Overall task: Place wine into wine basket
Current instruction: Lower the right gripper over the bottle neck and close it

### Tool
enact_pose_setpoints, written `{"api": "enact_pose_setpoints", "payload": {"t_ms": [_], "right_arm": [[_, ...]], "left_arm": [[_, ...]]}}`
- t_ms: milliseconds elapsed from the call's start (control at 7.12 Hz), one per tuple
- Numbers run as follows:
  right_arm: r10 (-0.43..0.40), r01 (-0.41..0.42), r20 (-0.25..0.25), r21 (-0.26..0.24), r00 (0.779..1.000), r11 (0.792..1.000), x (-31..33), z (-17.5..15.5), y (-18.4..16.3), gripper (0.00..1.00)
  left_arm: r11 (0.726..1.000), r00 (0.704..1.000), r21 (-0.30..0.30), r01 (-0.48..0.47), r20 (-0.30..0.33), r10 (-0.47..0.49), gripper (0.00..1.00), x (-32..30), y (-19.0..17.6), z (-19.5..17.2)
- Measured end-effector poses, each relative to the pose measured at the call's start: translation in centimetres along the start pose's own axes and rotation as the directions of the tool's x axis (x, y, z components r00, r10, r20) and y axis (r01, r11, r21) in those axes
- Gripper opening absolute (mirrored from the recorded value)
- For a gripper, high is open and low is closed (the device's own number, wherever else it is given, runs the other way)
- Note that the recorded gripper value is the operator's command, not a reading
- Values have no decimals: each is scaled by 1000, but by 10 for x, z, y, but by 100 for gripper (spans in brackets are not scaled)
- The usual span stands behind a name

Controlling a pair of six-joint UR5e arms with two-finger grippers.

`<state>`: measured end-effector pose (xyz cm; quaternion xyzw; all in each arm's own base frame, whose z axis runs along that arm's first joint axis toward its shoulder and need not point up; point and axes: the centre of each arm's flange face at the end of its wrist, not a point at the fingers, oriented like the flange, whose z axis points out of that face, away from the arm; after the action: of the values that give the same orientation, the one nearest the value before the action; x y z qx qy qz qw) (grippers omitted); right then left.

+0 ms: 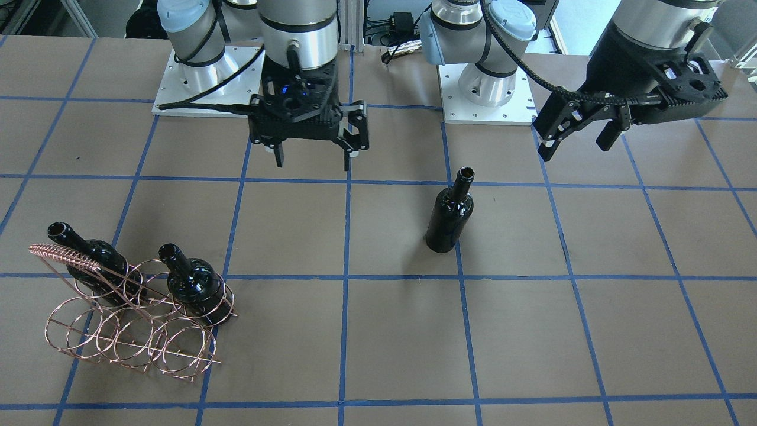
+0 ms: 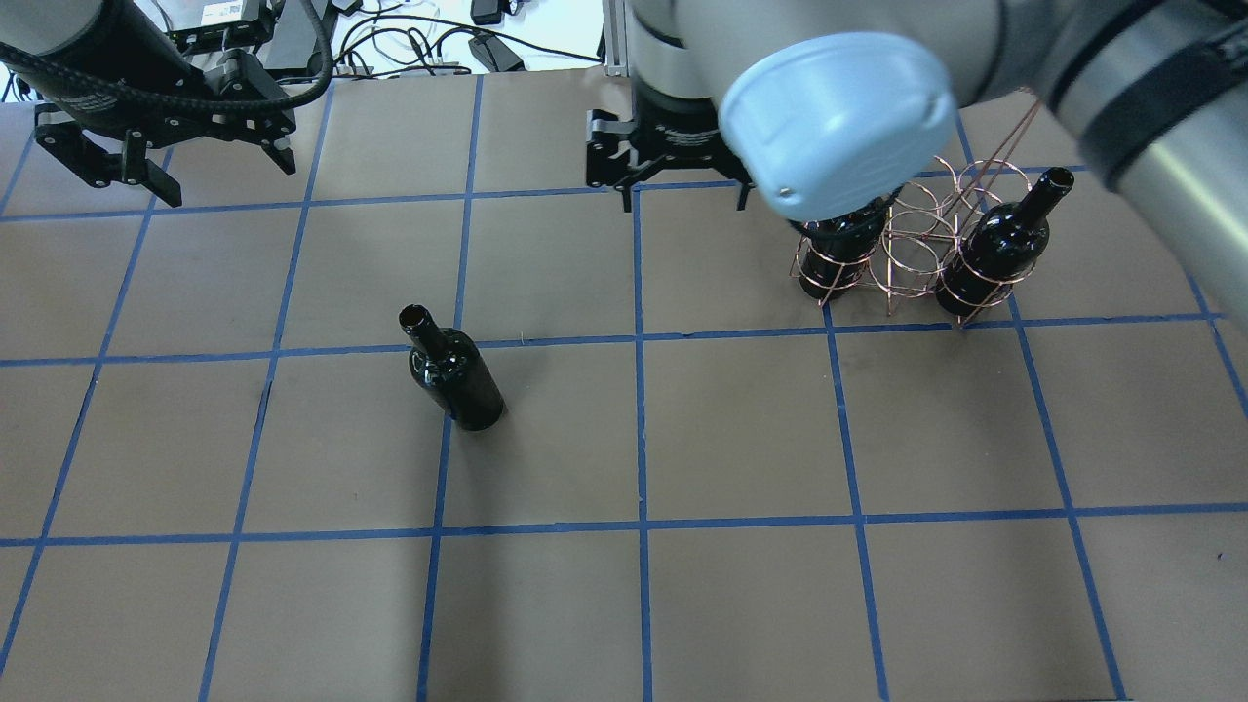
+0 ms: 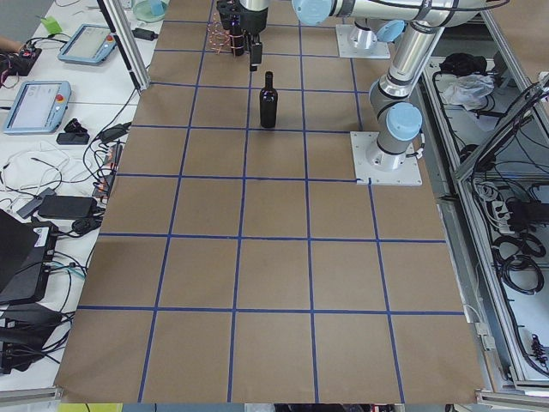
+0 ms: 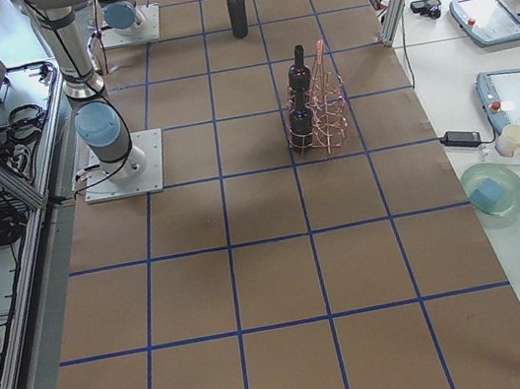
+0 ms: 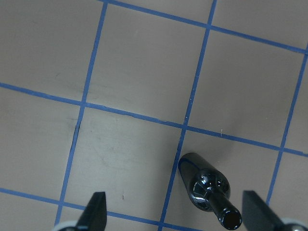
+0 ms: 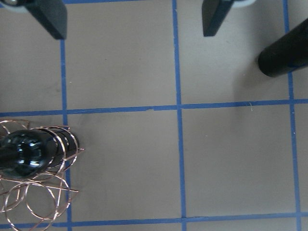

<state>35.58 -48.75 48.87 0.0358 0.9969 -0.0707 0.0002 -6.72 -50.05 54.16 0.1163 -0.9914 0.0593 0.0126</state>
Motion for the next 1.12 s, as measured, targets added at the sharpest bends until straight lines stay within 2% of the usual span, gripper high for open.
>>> {"api": "enact_pose_setpoints", "payload": {"t_ms": [562,1124], "right_arm": [[135,-136,62,18,989,990,-117,27,58,95],[170,-172,85,14,982,985,-178,44,85,93]], "left_arm": [[999,1000,29,-23,11,23,100,-2,-5,-1],[999,999,36,-23,30,22,100,-4,-7,1]]}}
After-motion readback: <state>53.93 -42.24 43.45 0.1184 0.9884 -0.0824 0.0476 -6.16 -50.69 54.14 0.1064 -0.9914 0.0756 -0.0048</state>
